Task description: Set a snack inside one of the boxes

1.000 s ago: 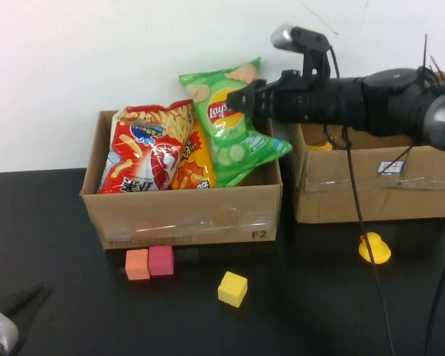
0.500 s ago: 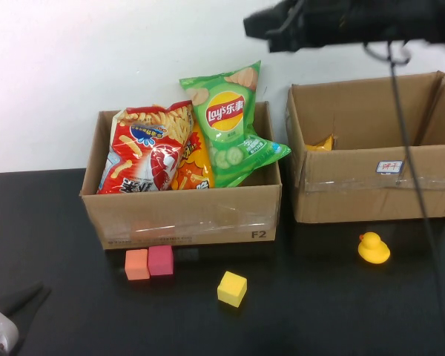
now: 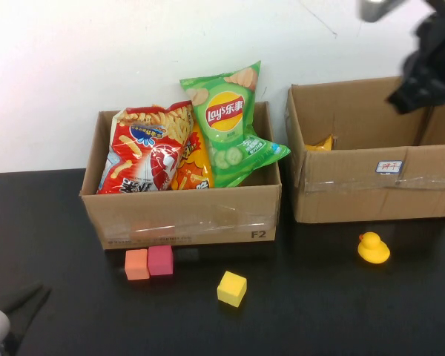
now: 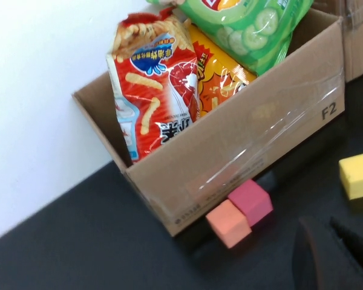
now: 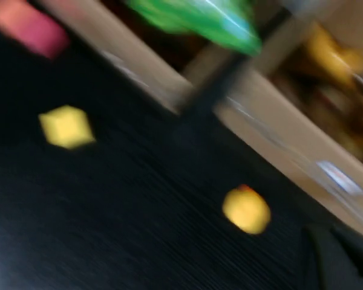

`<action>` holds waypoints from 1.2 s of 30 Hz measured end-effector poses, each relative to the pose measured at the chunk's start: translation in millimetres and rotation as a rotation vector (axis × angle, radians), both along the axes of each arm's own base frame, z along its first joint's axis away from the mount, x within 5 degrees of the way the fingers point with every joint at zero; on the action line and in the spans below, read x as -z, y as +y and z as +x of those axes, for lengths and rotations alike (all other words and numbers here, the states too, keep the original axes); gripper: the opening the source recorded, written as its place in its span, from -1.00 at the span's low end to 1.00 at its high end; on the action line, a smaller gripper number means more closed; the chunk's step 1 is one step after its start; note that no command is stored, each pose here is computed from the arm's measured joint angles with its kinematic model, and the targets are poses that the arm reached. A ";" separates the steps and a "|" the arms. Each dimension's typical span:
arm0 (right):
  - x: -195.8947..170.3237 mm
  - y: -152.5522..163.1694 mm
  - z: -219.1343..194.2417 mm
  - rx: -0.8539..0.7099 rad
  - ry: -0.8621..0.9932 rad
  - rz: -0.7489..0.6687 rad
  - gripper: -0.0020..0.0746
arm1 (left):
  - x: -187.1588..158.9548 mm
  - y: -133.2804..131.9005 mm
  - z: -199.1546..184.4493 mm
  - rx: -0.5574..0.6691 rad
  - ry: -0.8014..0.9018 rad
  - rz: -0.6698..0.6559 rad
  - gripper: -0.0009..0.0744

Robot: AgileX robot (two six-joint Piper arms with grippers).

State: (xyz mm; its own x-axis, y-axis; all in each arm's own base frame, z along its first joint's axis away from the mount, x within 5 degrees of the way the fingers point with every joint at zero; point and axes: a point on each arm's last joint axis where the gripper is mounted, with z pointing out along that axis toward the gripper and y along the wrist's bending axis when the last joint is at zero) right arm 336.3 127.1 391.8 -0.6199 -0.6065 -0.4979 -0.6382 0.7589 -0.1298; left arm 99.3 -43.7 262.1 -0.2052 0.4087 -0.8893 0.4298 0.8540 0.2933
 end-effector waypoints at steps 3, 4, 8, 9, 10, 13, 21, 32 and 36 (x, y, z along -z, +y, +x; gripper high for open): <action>-3.6 -14.6 -6.0 0.126 -0.035 -0.059 -0.93 | 0.3 -0.2 -0.2 -0.022 0.027 -0.062 -0.98; -4.9 -17.9 -8.8 0.157 -0.049 -0.063 -0.93 | 0.4 -0.5 -0.3 -0.026 0.034 -0.080 -0.98; -6.5 -28.2 -32.5 0.219 -0.078 -0.033 -0.93 | -0.4 -1.6 -0.5 -0.023 0.036 -0.109 -0.98; -4.8 -30.4 -40.8 0.225 -0.079 -0.018 -0.93 | -0.5 -1.8 -0.5 -0.022 0.036 -0.109 -0.98; -3.1 -31.6 -47.1 0.227 -0.087 0.002 -0.93 | -0.5 -1.8 -0.5 -0.021 0.036 -0.109 -0.98; 8.5 -36.1 -74.9 0.225 -0.106 0.085 -0.93 | -0.6 -1.9 -0.5 -0.020 0.035 -0.112 -0.98; 69.8 -49.7 -147.5 0.193 -0.164 0.270 -0.93 | -0.3 -2.3 -0.7 -0.022 0.044 -0.126 -0.98; 145.9 -76.2 -229.7 0.233 -0.139 0.335 -0.93 | 4.4 -1.3 -2.4 -0.079 0.139 -0.221 -0.98; 150.6 -78.5 -237.0 0.231 -0.138 0.336 -0.93 | 4.9 -1.5 -2.7 -0.084 0.152 -0.234 -0.98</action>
State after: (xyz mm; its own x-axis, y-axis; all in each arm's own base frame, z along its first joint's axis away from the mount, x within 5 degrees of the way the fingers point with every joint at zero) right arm 99.3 48.6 241.2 -0.6344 -0.2493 -0.7317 -0.4407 0.8943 0.0773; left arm 96.5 -45.2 257.2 -0.3673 0.1718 -0.9141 0.3790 0.9251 0.0215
